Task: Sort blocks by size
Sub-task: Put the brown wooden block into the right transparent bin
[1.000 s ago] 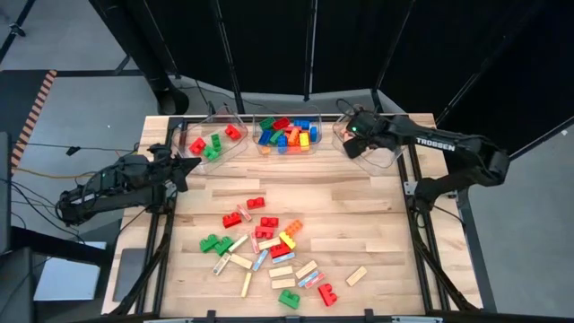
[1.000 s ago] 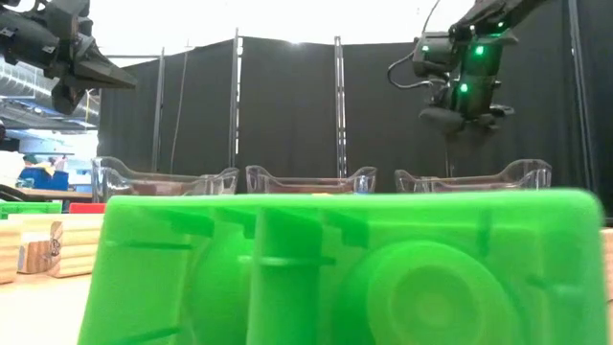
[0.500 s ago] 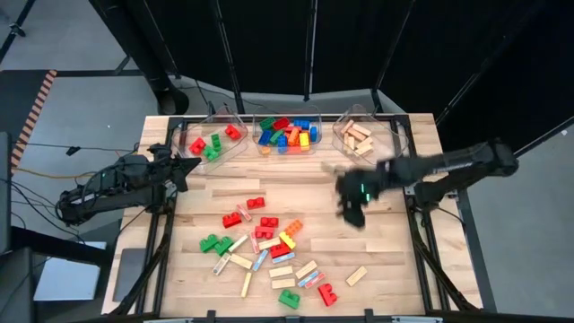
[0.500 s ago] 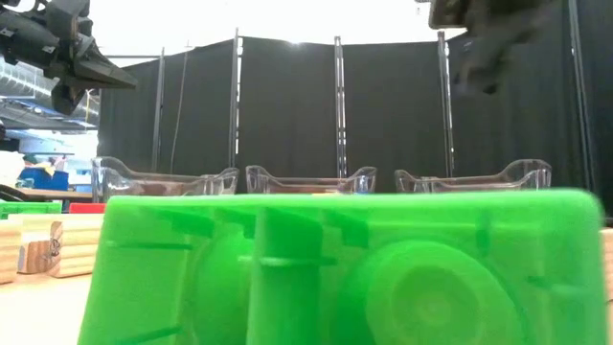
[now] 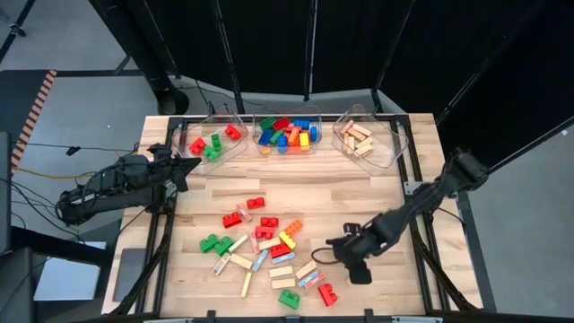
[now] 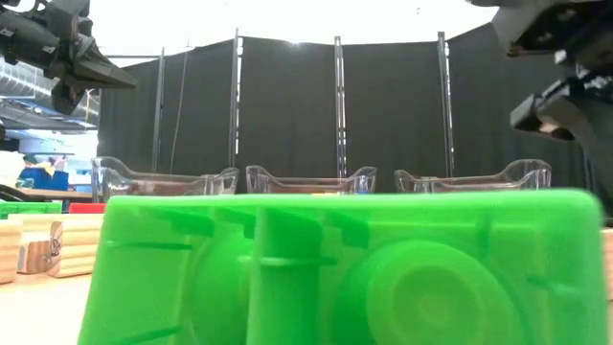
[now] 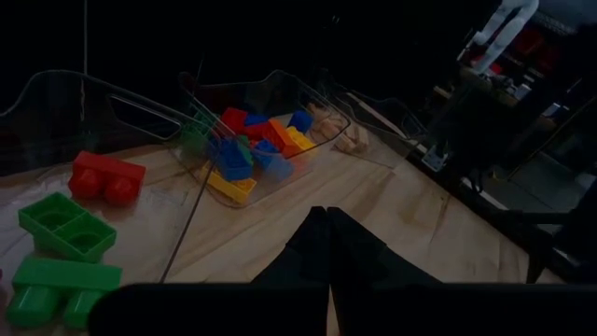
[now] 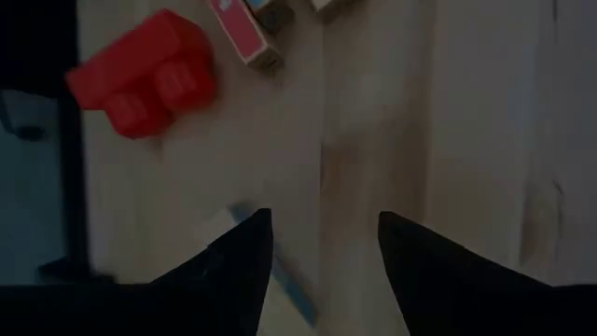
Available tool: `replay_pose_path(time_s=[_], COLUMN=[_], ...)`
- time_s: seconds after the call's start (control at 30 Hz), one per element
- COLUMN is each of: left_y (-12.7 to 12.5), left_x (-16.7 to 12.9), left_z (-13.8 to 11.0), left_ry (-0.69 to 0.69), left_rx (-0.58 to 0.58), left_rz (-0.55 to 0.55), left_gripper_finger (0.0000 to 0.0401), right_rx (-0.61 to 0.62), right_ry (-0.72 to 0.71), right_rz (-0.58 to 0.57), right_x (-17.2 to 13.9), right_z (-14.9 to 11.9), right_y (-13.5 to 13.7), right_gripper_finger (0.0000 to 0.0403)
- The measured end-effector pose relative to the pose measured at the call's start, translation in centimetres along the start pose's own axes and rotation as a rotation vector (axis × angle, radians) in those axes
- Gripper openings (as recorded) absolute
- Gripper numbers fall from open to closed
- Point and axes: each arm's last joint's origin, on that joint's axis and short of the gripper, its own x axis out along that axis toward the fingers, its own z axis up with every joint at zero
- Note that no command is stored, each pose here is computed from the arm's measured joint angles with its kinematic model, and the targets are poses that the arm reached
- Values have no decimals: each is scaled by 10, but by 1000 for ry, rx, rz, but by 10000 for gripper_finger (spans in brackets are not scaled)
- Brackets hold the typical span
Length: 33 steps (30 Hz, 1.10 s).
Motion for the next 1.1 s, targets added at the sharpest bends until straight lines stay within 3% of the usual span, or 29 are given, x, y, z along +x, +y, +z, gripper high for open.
replay_pose_path(time_s=[0.17,0.37,0.53,0.83,1.1], left_y=[0,0,0,0,0], left_x=[0,0,0,0,0], left_z=[0,0,0,0,0], left_ry=[0,0,0,0,0], left_rx=[0,0,0,0,0], left_rz=[0,1,1,1,0], left_gripper_finger=[2,2,2,2,2], right_rx=[-93,-302,-379,-428,-450], right_ry=[38,91,106,67,72], right_rz=[-19,-13,-11,-64,-29], right_x=[12,21,21,24,35], right_z=[-7,-24,-35,-36,-45], right_y=[10,28,37,35,27], right_gripper_finger=[226,236,237,236,228])
